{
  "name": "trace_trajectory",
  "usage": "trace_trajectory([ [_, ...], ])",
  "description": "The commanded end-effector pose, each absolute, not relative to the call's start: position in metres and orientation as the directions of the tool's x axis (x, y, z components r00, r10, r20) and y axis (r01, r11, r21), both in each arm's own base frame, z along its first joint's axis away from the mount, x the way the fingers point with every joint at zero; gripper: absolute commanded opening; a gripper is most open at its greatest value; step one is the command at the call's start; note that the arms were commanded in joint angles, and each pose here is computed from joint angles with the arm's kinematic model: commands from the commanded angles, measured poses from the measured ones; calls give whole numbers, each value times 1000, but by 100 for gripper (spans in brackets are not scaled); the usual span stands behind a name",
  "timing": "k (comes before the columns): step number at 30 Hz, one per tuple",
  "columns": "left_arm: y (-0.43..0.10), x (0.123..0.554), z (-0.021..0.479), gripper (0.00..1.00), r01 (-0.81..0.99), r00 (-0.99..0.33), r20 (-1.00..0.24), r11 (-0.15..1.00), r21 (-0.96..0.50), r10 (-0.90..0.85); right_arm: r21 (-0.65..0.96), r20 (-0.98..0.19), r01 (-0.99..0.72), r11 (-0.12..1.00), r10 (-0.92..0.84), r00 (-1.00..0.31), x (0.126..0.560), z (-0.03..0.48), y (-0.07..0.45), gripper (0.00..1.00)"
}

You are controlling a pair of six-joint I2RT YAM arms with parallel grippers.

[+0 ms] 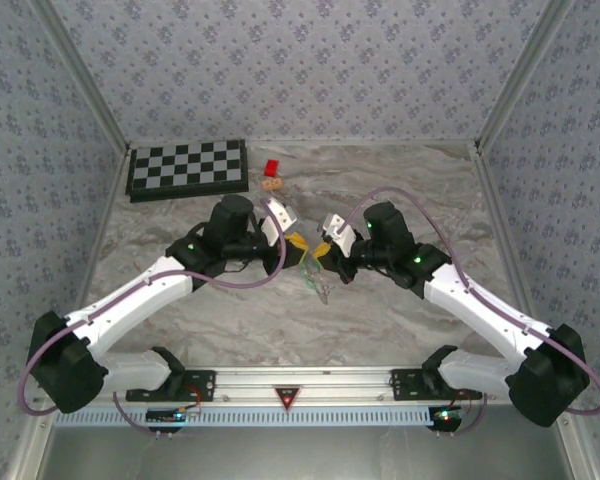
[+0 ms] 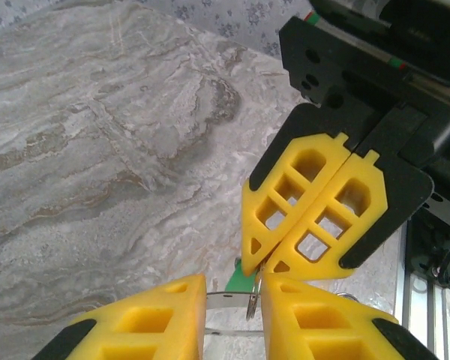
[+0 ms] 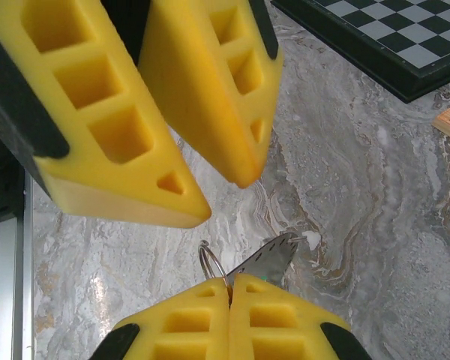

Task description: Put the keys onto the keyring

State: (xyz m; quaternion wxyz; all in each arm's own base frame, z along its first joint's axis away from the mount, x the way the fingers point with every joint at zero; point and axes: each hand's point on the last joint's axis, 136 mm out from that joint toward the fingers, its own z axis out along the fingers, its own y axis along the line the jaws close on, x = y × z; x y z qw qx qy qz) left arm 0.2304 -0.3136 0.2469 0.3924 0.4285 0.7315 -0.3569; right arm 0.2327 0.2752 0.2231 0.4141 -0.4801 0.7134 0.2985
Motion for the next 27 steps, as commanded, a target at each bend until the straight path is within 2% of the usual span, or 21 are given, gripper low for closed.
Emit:
trace_trajectory([
  [1, -319, 226, 258, 27, 926, -294, -889, 335, -173, 351, -8, -894, -935, 353, -422, -152, 236, 240, 279, 0],
  [27, -331, 220, 241, 27, 931, -339, -847, 273, -241, 409, 9, -902, -943, 333, -405, -152, 230, 242, 283, 0],
])
